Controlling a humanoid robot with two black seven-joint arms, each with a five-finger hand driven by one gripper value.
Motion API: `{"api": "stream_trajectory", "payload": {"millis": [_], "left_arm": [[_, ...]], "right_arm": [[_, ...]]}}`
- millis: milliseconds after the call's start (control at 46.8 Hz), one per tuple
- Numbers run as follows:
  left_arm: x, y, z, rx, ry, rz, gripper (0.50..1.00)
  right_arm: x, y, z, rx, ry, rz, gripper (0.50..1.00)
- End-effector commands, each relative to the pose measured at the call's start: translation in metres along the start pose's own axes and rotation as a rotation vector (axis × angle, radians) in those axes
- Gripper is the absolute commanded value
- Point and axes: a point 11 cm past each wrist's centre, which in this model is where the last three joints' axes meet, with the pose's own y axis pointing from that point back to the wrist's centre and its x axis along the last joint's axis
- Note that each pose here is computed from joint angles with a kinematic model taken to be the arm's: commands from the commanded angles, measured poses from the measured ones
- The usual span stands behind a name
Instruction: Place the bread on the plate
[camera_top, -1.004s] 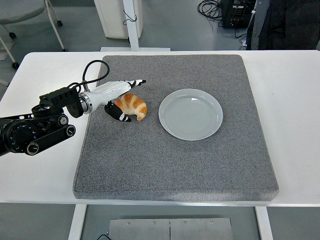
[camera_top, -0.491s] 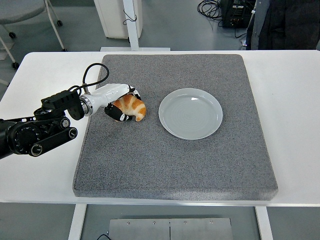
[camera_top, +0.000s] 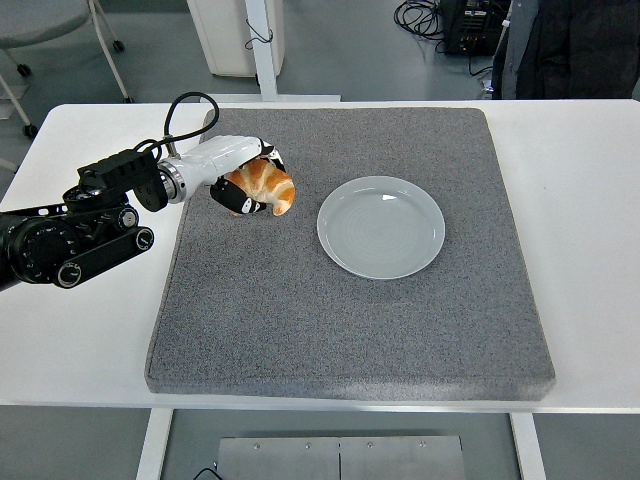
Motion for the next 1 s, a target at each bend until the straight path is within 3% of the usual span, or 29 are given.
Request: {"api": "stream_trajectory", "payload": {"millis": [0, 641, 983], "left_arm": [[0.018, -0.001, 0.003, -0.006, -0.02, 0.026, 0.5], [0.12, 0.001, 0.031, -0.044, -0.101, 0.125, 0.5], [0.144, -0.004, 0.057, -0.089, -0.116, 0.131, 0.5]], "right_arm": [[0.0, 0.0, 0.0, 0.0, 0.0, 0.0, 1.0], [0.0, 0.0, 0.0, 0.0, 0.001, 0.0, 1.0], [0.0, 0.0, 0.0, 0.0, 0.0, 0.0, 1.0]]}}
